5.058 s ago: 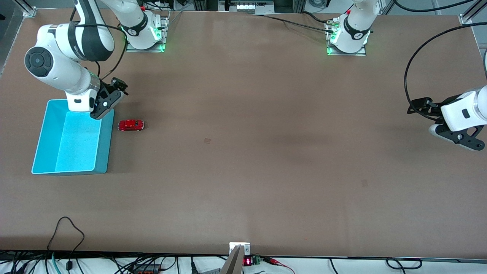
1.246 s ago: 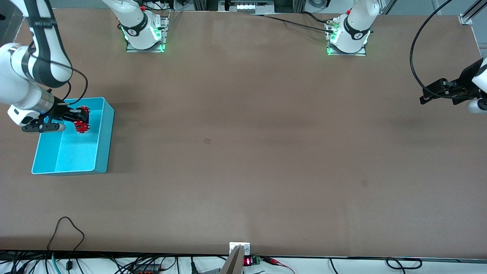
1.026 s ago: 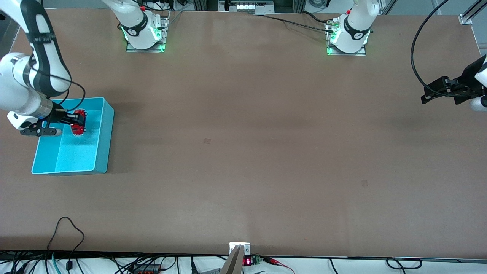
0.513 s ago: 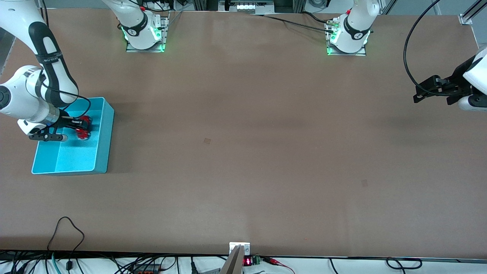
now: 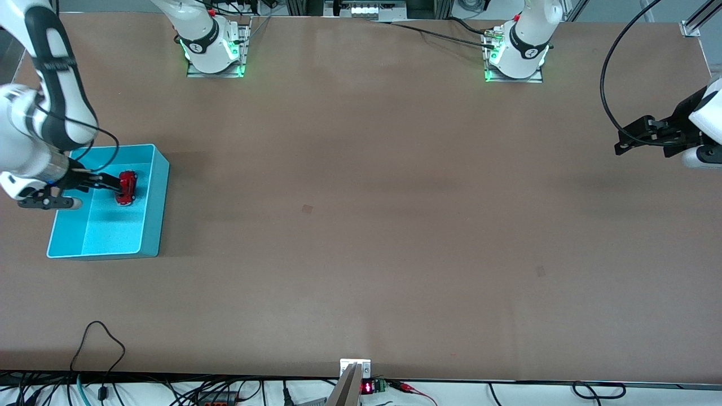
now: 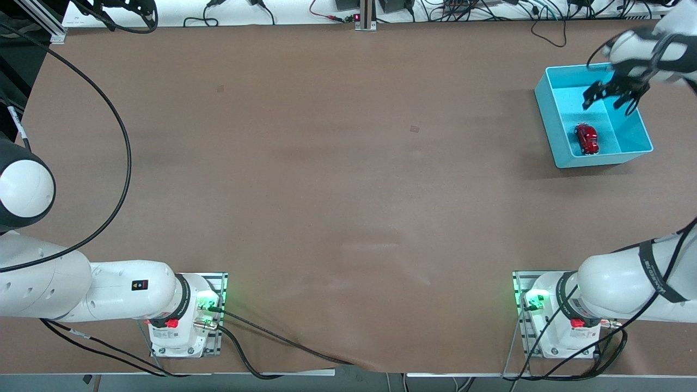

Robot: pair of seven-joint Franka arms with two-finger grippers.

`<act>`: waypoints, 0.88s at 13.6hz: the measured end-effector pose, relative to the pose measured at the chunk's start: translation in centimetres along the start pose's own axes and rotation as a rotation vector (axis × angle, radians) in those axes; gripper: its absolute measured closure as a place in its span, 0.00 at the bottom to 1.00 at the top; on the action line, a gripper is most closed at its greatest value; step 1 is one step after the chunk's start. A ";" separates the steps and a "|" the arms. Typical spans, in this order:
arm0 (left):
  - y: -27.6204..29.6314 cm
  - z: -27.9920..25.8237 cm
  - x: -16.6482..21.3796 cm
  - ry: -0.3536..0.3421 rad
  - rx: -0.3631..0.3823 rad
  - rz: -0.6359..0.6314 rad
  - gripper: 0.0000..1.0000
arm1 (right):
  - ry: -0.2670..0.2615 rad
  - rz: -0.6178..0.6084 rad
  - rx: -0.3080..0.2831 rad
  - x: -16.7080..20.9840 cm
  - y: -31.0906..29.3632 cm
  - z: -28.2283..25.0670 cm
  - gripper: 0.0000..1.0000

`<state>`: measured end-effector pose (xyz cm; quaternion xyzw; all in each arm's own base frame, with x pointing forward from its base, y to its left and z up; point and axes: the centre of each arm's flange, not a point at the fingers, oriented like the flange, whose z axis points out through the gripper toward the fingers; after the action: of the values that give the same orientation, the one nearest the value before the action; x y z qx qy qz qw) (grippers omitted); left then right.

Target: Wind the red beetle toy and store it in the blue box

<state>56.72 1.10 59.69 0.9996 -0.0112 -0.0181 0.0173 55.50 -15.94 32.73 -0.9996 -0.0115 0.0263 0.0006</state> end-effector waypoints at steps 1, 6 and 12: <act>0.0 0.0 0.0 0.000 0.000 0.000 0.00 | 0.005 -0.018 0.009 0.2 -1.0 -3.4 0.00; 0.1 -0.1 0.1 0.002 0.000 0.001 0.00 | 0.033 -0.122 0.023 -0.3 -6.8 -18.7 0.00; 0.4 -0.1 0.1 0.003 0.000 0.007 0.00 | -0.009 -0.104 0.028 -2.0 -12.5 -28.4 0.00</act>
<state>56.86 0.72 59.82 0.9996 -0.0146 -0.0167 0.0173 54.76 -3.48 61.22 -0.9974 -0.0630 0.0309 0.0160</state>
